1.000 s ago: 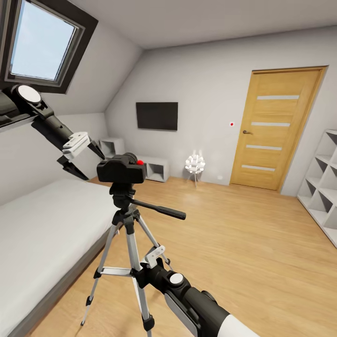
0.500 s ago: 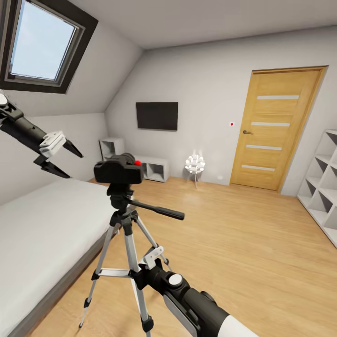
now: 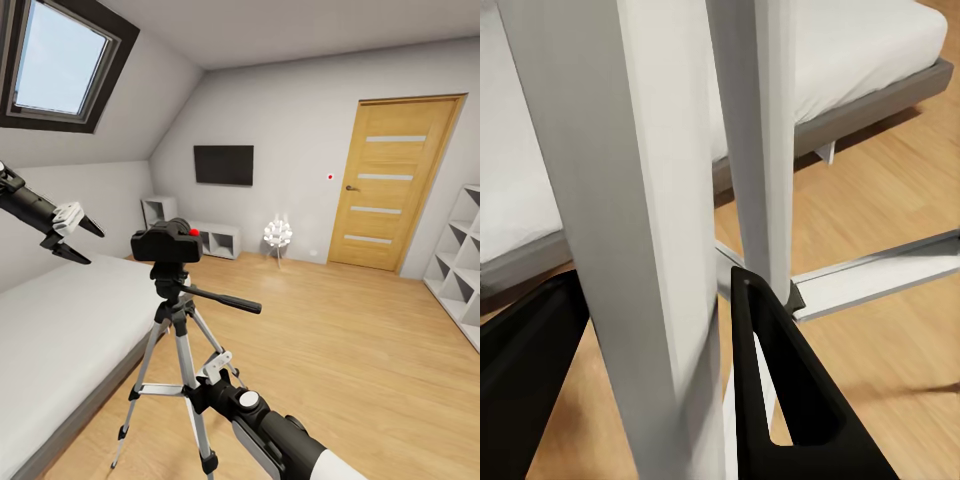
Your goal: Attach the digital camera to the camera tripod in the bedroom.
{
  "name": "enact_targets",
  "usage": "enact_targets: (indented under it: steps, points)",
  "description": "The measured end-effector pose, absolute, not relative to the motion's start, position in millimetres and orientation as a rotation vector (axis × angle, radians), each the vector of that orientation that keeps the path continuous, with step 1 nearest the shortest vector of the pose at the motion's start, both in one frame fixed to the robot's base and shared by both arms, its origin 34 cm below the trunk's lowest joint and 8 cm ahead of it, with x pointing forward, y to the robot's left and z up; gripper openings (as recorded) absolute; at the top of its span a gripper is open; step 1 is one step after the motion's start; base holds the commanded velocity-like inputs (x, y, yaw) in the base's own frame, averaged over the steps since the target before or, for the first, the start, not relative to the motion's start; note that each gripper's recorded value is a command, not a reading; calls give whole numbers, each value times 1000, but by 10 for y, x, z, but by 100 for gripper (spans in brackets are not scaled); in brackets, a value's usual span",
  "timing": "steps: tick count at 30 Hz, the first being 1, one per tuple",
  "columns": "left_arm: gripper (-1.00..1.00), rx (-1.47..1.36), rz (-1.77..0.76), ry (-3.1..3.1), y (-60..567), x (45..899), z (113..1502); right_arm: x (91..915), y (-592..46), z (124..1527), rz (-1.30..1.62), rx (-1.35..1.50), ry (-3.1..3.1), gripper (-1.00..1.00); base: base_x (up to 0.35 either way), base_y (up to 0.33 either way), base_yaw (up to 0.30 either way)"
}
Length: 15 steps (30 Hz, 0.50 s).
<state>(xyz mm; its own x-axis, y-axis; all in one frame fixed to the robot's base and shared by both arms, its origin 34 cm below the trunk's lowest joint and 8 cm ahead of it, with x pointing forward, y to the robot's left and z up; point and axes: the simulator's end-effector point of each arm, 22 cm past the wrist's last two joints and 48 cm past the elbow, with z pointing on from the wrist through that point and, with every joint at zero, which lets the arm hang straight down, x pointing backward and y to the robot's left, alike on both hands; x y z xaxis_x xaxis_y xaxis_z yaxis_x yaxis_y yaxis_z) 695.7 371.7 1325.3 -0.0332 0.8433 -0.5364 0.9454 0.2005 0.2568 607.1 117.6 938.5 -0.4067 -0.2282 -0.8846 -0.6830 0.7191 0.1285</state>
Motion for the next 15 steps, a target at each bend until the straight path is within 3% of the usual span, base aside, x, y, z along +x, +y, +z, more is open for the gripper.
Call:
enact_targets:
  steps: [4,5,15]
  points:
    - [100,1629,-241,1932,3813,6976,13086,6070,1177,9385,601,-698,1970,-100,0,0,0]
    - [100,1621,-243,1940,3836,6980,13058,6070,1177,9385,601,-698,1970,100,0,0,0]
    - [100,1571,-255,1989,3988,6989,12883,6121,1148,9383,582,-695,1920,100,0,0,0]
